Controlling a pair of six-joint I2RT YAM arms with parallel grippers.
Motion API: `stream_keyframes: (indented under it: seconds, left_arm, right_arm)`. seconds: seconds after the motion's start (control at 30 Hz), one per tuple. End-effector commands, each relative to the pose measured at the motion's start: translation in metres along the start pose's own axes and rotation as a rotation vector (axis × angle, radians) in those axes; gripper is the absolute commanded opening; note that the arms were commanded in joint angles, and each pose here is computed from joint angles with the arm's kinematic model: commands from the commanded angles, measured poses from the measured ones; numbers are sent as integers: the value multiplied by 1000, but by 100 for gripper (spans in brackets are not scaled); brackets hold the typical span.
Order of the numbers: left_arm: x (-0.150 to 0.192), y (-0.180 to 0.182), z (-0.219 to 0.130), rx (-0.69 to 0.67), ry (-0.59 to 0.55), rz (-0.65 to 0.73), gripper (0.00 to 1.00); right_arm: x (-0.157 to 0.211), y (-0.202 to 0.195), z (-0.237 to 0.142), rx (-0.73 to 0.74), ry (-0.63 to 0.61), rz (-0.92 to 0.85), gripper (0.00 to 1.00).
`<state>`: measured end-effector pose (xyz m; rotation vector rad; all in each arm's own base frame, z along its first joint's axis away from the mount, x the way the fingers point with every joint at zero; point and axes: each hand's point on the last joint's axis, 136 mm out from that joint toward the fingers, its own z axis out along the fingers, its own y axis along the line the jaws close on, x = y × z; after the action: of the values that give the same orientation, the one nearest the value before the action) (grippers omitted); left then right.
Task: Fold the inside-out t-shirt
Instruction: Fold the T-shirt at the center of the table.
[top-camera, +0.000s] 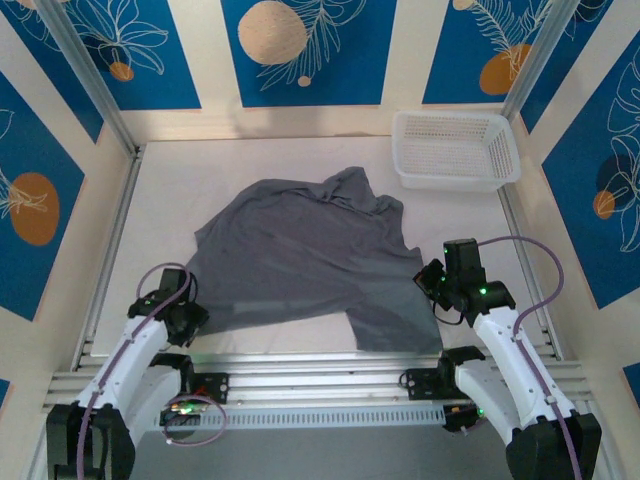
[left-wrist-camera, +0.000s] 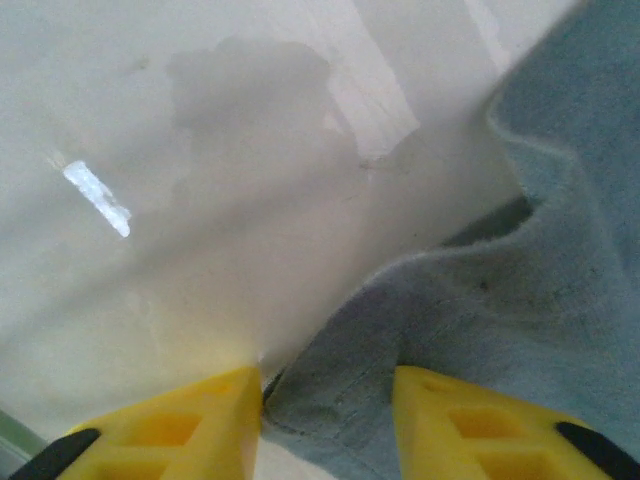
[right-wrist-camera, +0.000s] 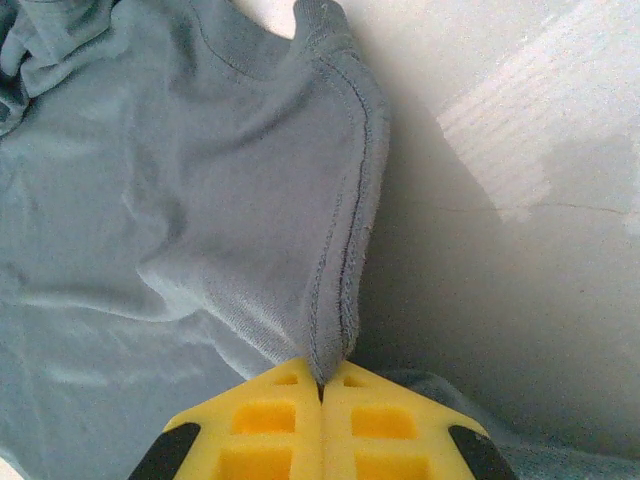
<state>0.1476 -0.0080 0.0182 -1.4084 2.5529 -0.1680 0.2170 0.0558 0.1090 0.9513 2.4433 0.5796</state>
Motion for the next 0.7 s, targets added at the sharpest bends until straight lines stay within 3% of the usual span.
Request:
stream_keyframes:
  seconds: [0.0,0.17,0.27,0.5,0.67]
  left_arm:
    - [0,-1,3,8,-2,8,32]
    - [2,-2,5,25,4,5,16]
    - [1,-3,3,35,2,19,0]
    - [-26,6,-43,24,-176,67,0]
    - [-31,-8,-63,133,-226,104,0]
  right_arm:
    - [3,0,-5,-4,8,7,0]
    - [3,-3,-4,10,5,11,0]
    - [4,-11,-3,39,-4,27,0]
    - [0,-53,-21,177,-123,85,0]
    - [13,-55,-19,152,-71,64,0]
